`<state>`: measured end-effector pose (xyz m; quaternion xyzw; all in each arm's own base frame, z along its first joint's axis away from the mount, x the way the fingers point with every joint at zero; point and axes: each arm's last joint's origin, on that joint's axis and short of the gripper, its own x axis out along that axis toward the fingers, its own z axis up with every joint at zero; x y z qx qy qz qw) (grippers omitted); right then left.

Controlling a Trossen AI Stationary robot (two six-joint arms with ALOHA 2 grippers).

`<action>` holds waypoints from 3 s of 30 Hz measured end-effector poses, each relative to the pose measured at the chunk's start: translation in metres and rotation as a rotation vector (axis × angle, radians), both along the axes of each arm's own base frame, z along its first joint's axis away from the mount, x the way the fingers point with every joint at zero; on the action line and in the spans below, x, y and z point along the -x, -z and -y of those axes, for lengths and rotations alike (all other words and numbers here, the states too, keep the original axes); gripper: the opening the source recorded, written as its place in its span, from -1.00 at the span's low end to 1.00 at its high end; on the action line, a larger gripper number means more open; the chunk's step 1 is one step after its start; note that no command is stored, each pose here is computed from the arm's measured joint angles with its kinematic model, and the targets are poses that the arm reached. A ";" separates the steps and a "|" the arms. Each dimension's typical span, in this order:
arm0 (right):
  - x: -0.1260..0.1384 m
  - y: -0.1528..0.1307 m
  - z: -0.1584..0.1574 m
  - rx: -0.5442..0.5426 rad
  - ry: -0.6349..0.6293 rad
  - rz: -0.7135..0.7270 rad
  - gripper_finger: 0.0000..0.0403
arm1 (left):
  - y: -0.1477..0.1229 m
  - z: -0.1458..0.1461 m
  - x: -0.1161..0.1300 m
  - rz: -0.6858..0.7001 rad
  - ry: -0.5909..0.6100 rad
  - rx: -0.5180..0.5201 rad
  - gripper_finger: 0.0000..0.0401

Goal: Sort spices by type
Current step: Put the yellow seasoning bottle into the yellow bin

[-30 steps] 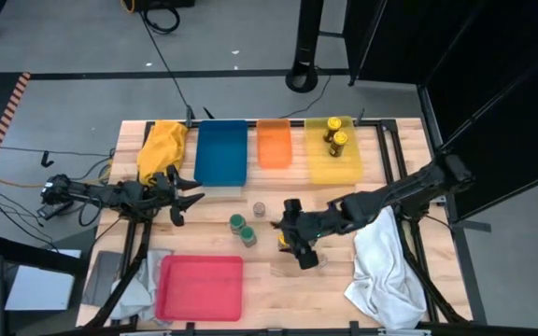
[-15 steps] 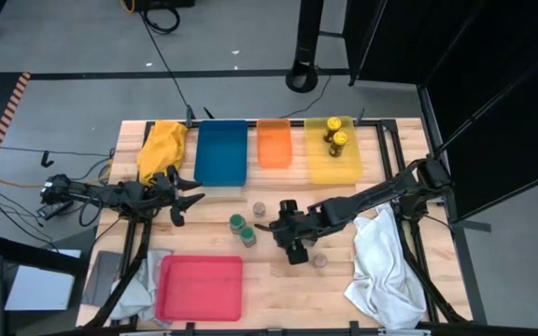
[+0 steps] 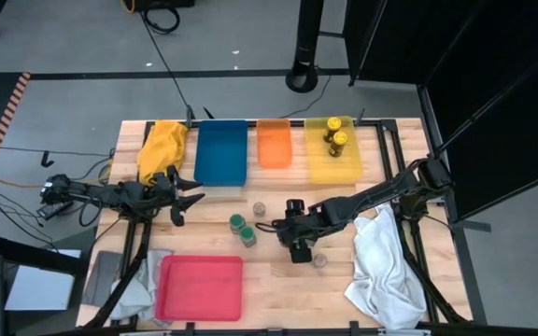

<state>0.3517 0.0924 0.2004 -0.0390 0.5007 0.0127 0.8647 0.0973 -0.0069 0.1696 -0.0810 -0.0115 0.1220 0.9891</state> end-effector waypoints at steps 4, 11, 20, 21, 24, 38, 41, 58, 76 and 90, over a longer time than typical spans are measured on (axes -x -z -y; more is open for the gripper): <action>0.000 0.000 0.000 0.003 0.003 0.001 0.40 | 0.000 0.000 0.000 0.000 0.000 0.000 -0.08; 0.000 -0.001 0.000 0.001 0.006 0.000 0.18 | 0.000 0.000 0.000 0.000 0.000 0.000 -0.08; -0.002 -0.002 0.002 0.000 0.010 0.022 0.18 | 0.000 0.000 0.000 0.000 0.000 0.000 -0.08; -0.003 -0.002 0.003 -0.001 0.011 0.032 0.18 | 0.000 0.000 0.000 0.000 0.000 0.000 -0.08; -0.005 -0.007 0.007 0.000 0.005 0.064 0.18 | 0.000 0.000 0.000 0.000 0.000 0.000 -0.08; 0.027 -0.091 0.051 -0.018 0.027 0.293 0.18 | 0.000 0.000 0.000 0.000 -0.001 0.000 -0.08; 0.045 -0.110 0.069 0.026 0.104 0.318 0.18 | 0.000 0.000 0.000 0.000 -0.001 0.000 -0.08; 0.109 -0.111 0.170 0.179 0.669 -0.005 0.19 | 0.000 0.000 0.000 0.000 -0.001 0.000 -0.08; 0.093 -0.058 0.240 0.038 0.749 -0.184 0.19 | 0.000 0.000 0.000 -0.001 -0.001 0.000 -0.08; 0.090 -0.041 0.257 0.021 0.724 -0.089 0.19 | 0.000 0.000 0.000 -0.004 0.000 -0.001 -0.08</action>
